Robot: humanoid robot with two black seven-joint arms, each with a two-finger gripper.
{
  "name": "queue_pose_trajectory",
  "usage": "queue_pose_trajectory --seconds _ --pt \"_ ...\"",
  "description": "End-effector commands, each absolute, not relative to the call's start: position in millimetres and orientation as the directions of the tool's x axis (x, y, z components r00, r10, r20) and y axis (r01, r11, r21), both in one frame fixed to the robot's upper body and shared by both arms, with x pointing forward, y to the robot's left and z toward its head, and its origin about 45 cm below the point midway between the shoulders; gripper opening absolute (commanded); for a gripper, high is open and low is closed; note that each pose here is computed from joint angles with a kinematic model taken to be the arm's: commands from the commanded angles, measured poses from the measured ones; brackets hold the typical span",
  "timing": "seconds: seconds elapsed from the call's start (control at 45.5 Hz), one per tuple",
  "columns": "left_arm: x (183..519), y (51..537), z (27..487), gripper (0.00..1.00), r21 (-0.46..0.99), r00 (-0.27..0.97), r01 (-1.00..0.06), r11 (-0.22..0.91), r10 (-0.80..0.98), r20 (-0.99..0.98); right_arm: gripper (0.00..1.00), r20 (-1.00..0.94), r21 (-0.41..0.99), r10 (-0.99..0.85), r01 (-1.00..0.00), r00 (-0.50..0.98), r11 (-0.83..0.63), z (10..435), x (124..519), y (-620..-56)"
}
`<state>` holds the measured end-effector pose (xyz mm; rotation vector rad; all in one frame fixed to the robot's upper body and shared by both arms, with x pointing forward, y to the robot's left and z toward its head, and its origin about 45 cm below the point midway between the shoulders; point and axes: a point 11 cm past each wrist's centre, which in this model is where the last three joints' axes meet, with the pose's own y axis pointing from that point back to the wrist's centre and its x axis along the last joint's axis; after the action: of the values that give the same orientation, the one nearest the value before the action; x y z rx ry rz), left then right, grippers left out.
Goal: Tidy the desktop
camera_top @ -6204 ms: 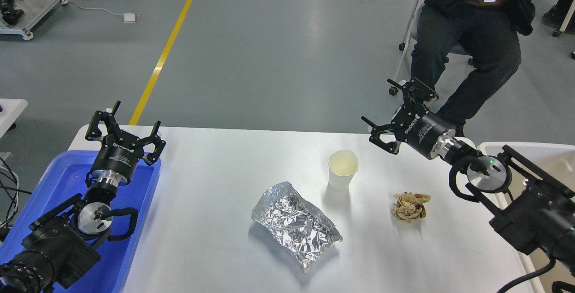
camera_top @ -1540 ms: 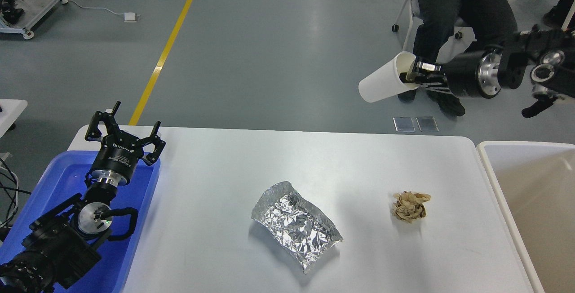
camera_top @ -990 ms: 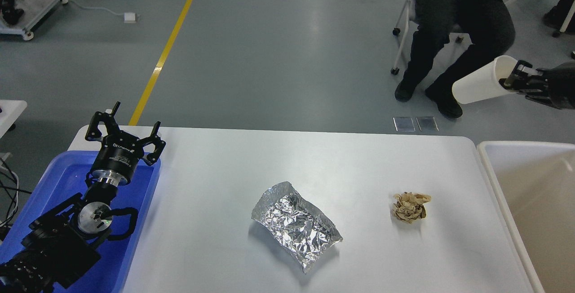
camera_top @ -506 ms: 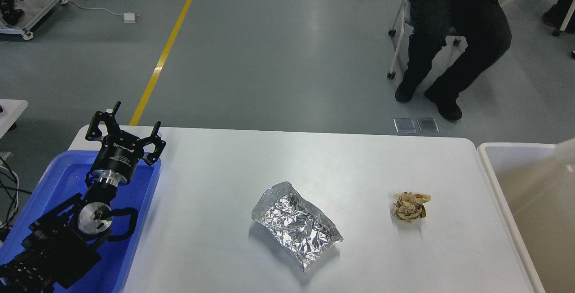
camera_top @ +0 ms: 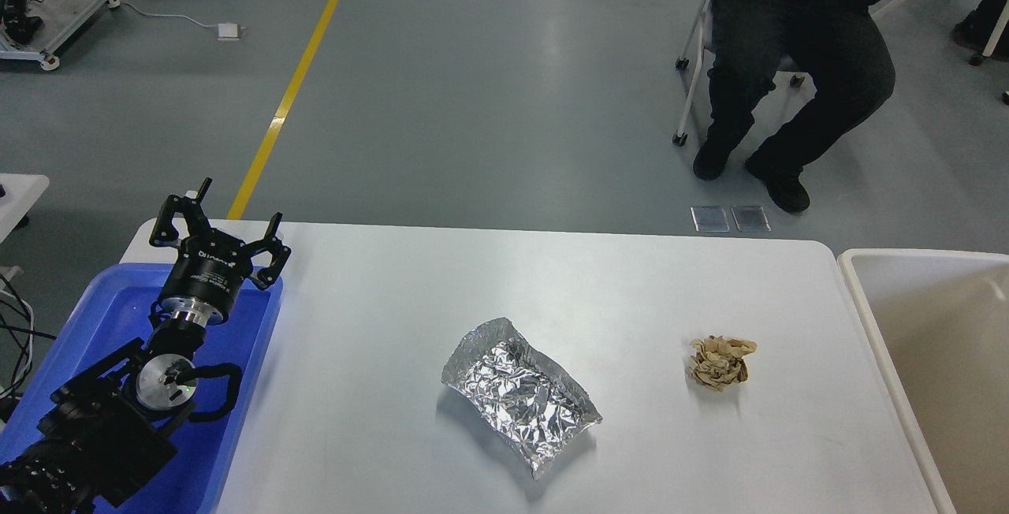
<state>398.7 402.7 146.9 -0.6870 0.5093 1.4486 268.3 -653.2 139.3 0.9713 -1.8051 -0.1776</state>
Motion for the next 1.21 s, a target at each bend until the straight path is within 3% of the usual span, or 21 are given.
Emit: queue_pose_trajectory --seconds 0.0,0.484,1.188 --pt "398.7 402.6 146.9 1.00 -0.116 0.075 -0.993 -0.009 0.719 -0.691 0.00 0.666 0.556 -0.692 -0.435 -0.277 0.709 99.5 234.1 -643.9" --pt "399.2 402.5 147.6 1.00 -0.118 0.076 -0.993 -0.008 0.719 -0.691 0.00 0.624 0.591 -0.731 -0.444 -0.277 0.673 73.4 251.1 -607.9" --pt "399.2 402.5 147.6 1.00 -0.118 0.076 -0.993 -0.008 0.719 -0.691 0.00 0.588 0.551 -0.750 -0.529 -0.303 0.646 107.8 309.7 -593.3"
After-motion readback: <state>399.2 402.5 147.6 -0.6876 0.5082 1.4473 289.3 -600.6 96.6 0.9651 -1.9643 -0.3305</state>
